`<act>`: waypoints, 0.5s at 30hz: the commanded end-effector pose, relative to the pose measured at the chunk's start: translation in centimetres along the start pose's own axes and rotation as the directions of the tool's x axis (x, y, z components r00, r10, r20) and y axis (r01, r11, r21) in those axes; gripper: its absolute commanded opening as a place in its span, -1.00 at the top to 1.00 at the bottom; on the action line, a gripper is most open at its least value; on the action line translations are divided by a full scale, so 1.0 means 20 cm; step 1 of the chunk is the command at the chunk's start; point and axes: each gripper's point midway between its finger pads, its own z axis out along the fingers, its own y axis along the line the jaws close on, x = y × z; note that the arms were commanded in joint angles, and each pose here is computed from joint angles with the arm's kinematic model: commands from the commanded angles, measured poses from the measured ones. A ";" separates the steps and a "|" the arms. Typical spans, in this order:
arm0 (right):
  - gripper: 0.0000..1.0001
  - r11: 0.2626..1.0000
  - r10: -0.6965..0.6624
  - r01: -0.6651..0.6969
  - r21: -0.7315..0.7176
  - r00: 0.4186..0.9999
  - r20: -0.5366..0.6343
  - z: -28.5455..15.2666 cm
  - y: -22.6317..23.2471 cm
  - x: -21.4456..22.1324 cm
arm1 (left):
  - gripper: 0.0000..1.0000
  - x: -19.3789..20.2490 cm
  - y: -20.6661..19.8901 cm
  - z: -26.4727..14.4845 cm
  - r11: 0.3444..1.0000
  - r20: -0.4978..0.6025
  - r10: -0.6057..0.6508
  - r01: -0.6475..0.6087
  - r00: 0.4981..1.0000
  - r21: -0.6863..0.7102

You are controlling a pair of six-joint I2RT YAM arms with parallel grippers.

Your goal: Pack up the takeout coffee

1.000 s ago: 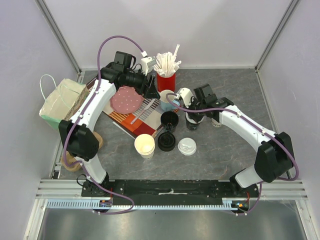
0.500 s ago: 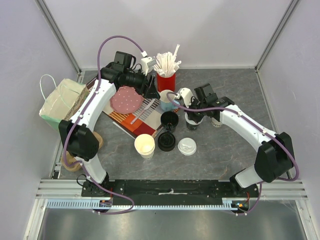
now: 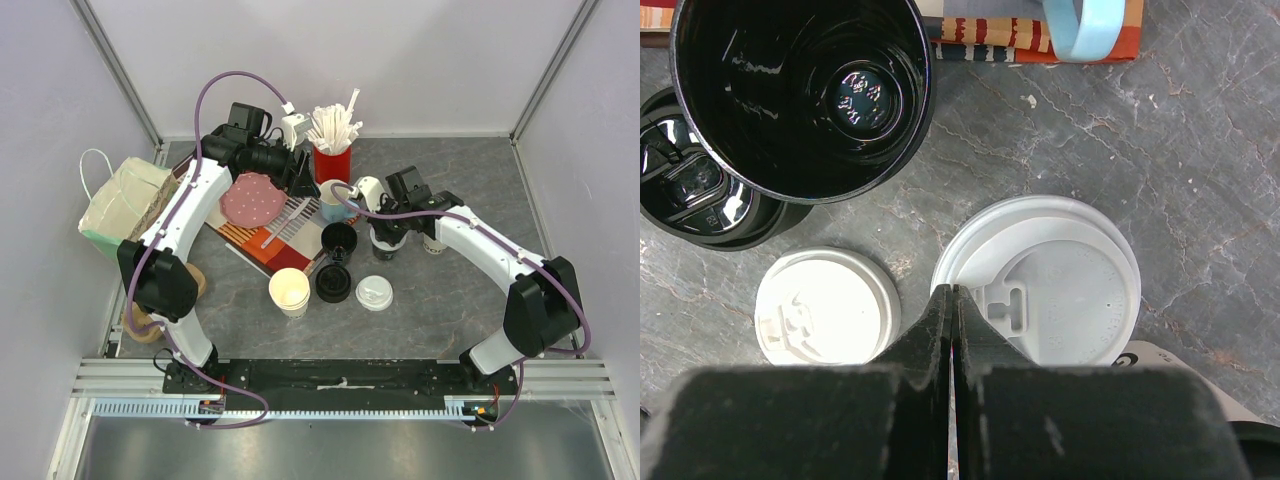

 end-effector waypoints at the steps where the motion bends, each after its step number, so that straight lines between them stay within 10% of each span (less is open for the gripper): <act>1: 1.00 1.000 -0.002 0.002 0.006 0.999 0.035 -0.03 -0.02 -0.08 | -0.44 -0.04 -0.02 -0.01 0.999 0.024 0.015 -0.016 1.000 0.036; 15: 1.00 1.000 0.004 -0.004 0.013 1.000 0.029 -0.02 -0.04 -0.08 | -0.44 -0.05 -0.03 -0.02 0.999 0.028 0.023 -0.024 0.999 0.032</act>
